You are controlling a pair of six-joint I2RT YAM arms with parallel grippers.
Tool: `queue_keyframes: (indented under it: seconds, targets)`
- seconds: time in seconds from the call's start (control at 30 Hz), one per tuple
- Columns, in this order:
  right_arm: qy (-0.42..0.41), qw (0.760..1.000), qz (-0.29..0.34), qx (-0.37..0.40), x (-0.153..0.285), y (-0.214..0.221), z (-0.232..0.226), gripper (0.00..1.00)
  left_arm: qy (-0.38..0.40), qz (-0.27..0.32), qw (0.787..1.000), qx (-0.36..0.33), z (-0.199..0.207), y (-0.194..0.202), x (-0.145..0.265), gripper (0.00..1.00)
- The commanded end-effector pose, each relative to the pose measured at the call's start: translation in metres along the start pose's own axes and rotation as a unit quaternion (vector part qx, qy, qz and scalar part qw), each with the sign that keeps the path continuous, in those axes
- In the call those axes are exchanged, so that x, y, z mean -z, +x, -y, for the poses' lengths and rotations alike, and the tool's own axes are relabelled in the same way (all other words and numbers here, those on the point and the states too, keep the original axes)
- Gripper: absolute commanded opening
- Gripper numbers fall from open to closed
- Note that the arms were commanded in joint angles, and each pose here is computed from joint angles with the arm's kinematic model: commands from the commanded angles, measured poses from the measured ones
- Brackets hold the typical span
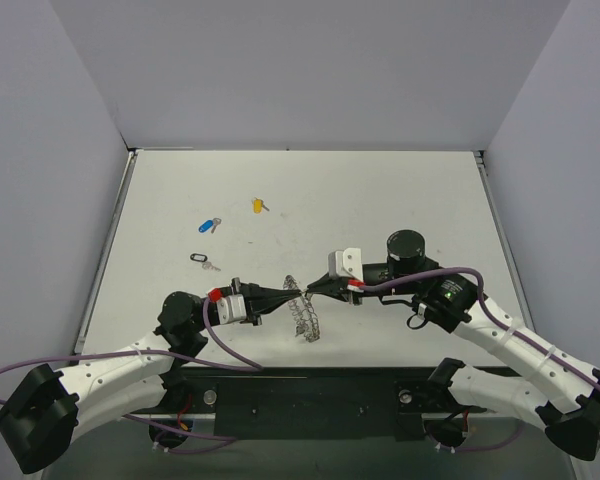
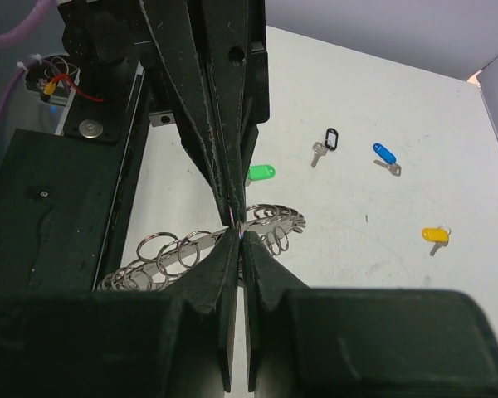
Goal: Put the keys on the keyring
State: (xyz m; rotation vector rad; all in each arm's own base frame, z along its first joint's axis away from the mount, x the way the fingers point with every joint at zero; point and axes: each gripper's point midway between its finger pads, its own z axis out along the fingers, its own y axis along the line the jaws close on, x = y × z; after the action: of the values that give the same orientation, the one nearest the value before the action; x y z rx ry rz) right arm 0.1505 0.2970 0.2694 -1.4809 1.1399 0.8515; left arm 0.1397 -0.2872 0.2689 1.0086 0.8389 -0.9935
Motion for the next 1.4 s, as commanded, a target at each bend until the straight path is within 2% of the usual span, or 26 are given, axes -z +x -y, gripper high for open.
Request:
queue_keyframes:
  seconds: [0.0,0.5,0.8,1.37]
  targets:
    - [0.001,1.0,0.021,0.003,0.001,-0.012,0.004,0.0,0.007,0.044,0.998,-0.033,-0.003,-0.031,-0.007,0.0]
    - [0.01,0.997,0.027,-0.073,-0.001,-0.006,0.014,0.0,0.009,0.048,0.998,-0.036,-0.002,-0.034,-0.006,0.0]
    - [0.009,0.988,0.04,-0.146,-0.004,-0.005,0.02,0.0,0.001,0.057,0.998,-0.037,-0.005,-0.039,-0.005,0.0]
    - [0.011,0.983,0.029,-0.182,-0.007,0.01,0.022,0.0,-0.039,0.073,0.996,-0.03,-0.02,-0.046,0.0,0.0]
